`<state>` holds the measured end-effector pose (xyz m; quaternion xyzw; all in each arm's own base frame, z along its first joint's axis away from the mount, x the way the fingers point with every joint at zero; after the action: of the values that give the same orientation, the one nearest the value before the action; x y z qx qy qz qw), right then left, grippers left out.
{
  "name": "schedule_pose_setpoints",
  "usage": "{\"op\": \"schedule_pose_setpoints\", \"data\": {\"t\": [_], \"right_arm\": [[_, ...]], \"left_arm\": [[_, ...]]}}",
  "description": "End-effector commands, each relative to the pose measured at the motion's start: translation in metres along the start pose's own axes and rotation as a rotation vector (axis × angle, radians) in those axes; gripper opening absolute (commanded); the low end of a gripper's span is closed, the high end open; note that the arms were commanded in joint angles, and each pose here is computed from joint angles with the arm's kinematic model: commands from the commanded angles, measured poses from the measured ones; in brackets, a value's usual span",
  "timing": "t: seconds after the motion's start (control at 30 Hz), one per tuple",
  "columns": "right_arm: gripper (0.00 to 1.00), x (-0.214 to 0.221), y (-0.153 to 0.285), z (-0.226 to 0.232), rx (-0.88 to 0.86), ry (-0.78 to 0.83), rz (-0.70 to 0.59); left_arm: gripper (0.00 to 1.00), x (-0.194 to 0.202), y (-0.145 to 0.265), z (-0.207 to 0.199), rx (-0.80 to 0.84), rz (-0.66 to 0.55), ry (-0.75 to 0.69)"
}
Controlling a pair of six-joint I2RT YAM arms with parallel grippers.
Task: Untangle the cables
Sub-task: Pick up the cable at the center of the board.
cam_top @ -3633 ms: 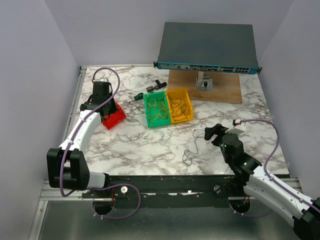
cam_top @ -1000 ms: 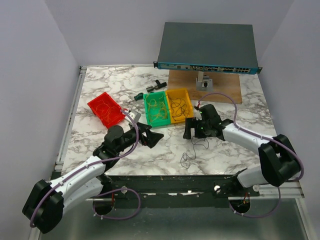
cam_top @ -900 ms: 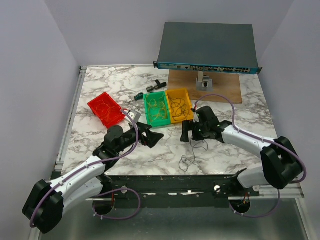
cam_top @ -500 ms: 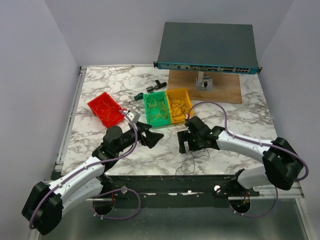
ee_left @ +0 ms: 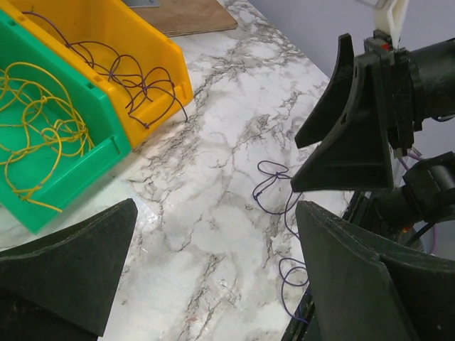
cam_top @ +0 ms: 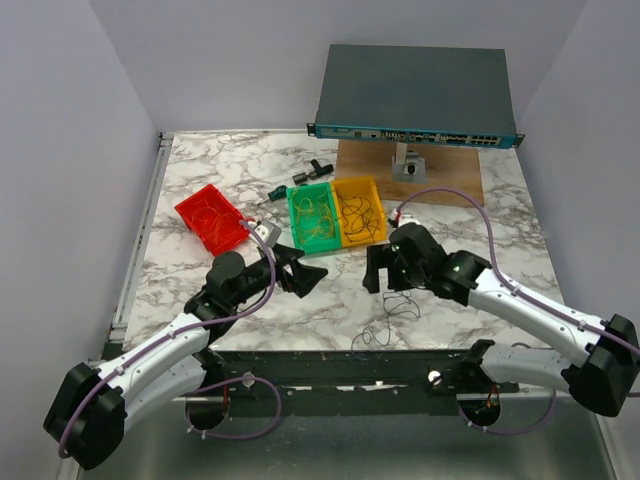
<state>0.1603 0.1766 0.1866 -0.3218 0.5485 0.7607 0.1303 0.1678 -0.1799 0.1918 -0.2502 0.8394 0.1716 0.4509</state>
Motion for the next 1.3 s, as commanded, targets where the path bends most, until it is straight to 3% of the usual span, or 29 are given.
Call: {"op": "schedule_pose_setpoints", "data": {"t": [0.0, 0.43, 0.8, 1.27], "right_arm": [[1.00, 0.024, 0.002, 0.013, -0.010, 0.102, 0.179], [1.00, 0.076, -0.020, 0.053, 0.207, 0.442, 0.346], [1.00, 0.082, -0.024, 0.037, 0.299, 0.390, 0.316], [1.00, 0.100, -0.042, 0.036, 0.251, 0.409, 0.446]], "left_arm": [[0.97, 0.001, 0.000, -0.003, 0.033, 0.014, -0.015], [0.97, 0.003, -0.002, 0.000, 0.010, 0.018, -0.018], [0.97, 0.003, -0.004, 0.003, -0.004, 0.020, -0.019], [0.97, 0.004, -0.004, 0.003, -0.008, 0.026, -0.018]]}}
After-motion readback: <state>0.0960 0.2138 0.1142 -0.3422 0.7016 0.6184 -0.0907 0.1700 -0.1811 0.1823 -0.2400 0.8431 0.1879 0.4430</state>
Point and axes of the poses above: each gripper's point midway between its finger pads, its own y axis back along the fingers, its own z axis along the line the jaws close on, x = y × z, the point moved 8 cm from there along y, back along the fingers, and after that the axes turned 6 degrees about y, right-handed, at the moved point
